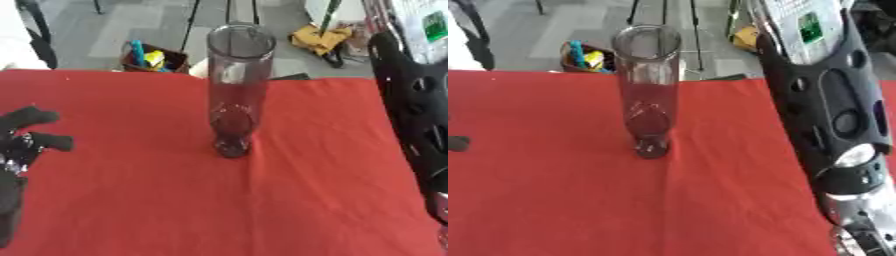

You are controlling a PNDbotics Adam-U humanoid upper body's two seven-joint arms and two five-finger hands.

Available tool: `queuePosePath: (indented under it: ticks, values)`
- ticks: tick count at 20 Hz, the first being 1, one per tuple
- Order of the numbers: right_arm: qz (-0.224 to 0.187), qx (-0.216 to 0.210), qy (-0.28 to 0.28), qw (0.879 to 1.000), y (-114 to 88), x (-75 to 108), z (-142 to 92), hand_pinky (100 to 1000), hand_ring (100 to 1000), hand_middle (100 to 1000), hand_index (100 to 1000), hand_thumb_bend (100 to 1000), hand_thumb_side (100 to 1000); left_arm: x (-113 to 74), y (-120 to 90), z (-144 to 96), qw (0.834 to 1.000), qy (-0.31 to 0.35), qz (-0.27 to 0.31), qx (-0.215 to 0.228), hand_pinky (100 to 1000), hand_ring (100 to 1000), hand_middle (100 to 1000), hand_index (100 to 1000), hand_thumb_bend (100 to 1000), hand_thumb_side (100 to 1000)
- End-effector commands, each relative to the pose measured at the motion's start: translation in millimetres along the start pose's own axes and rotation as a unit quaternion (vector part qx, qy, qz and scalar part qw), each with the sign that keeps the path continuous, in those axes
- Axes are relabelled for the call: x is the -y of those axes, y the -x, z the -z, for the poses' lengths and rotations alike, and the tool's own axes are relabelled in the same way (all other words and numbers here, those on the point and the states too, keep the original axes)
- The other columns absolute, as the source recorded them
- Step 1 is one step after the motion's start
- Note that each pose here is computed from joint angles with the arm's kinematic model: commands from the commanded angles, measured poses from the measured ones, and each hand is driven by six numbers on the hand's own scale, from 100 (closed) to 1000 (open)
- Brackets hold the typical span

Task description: Arrange flowers into the vase.

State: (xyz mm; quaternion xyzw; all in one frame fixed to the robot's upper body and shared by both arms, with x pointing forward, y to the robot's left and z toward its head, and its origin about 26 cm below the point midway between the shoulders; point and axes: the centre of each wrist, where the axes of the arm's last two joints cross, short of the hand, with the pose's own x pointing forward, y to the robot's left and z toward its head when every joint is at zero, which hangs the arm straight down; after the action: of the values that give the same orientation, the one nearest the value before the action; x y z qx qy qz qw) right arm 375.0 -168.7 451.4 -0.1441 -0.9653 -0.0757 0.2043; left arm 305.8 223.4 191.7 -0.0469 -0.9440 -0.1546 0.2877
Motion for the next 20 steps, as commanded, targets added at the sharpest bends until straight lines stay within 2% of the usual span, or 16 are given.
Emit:
queuePosePath:
  ticks: [1,8,20]
  values:
    - [0.013,0.009,0.012,1.0,-10.8,-2.2,10.8,100,100,100,100,191,497,-0.4,-5.5,2.6,1.0,0.014,0.003,0.009,723,594,731,851,108,1000]
    - [0.034,0.0,0.022,0.999,-15.1,-15.3,18.9,100,100,100,100,181,495,0.1,-5.0,1.0,1.0,0.019,0.001,0.005,724,594,731,851,108,1000]
    - [0.078,-0.022,0.033,0.996,-21.2,-37.6,18.1,100,100,100,100,169,491,1.6,-5.3,1.8,1.0,0.028,-0.005,0.005,724,593,732,851,108,1000]
